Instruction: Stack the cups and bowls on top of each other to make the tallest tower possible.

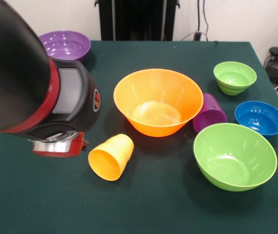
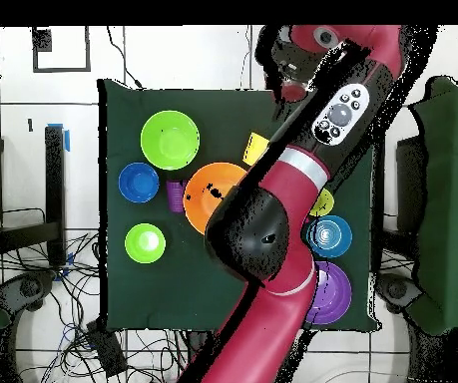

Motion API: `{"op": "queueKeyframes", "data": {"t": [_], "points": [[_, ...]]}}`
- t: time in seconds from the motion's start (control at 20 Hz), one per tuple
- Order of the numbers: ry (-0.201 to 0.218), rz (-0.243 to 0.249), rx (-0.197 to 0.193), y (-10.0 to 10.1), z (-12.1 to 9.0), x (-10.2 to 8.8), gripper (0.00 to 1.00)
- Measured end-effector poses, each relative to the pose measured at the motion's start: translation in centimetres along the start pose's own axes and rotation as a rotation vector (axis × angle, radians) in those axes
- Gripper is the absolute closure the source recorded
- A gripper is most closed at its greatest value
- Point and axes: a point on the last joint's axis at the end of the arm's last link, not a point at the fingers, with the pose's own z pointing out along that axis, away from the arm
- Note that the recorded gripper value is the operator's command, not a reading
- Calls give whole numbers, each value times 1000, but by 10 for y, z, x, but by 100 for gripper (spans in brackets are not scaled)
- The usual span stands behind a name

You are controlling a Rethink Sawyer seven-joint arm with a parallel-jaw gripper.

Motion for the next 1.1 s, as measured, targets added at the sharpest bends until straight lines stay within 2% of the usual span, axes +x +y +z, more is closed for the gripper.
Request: {"op": "queueKeyframes", "data": {"t": [0.3, 0.5, 0.75, 1.1], "points": [[15, 5, -30, 7, 2, -5, 0], [-8, 9, -75, 15, 5, -9, 0], [-34, 14, -108, 21, 6, -13, 0], [-32, 12, -119, 22, 5, -13, 0]]}}
